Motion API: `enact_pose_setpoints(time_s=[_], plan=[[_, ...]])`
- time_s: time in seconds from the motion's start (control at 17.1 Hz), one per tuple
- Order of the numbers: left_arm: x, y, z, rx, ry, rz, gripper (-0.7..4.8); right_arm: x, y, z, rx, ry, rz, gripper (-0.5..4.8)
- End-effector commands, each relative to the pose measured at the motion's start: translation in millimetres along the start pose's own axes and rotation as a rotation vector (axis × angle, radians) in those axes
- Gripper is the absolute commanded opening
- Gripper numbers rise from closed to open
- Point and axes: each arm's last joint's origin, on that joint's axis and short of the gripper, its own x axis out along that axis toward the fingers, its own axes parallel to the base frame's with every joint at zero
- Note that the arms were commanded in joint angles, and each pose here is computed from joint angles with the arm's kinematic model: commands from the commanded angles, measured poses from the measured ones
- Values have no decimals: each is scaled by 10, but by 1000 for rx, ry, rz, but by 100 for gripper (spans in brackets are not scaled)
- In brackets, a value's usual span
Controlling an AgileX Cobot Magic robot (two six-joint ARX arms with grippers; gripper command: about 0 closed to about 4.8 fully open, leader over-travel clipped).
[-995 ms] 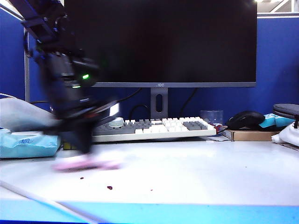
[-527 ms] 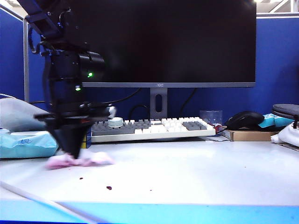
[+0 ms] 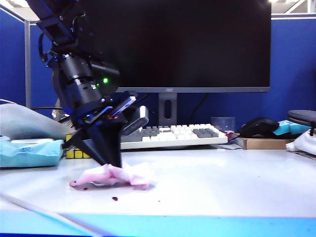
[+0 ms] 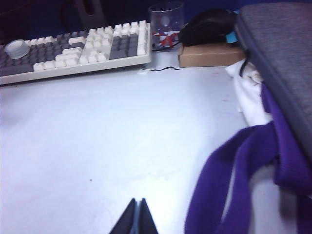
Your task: Use the wet wipes on the table to wipe the cherry juice off the table, then put the wipes back on the table.
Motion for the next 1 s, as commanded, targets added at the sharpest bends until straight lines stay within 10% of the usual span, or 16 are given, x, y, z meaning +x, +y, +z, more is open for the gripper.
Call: enact_pose_setpoints(time_s=[0.06,0.29,0.53,0.82,1.0], plan=[[9,63,54,19,-22,230,-6,0,-1,-1,0,0,0,-1],[57,371,105,-10,-1,663,-6,0,-1,-1,0,0,1,-1],[-15,481,278,-47,-189,745,-6,0,-1,-1,0,0,1,-1],[28,274,509,14,-423,202,-6,0,0,-1,0,0,1,-1],[96,184,552,50,-436,112,-6,0,0,-1,0,-1,1,-1]])
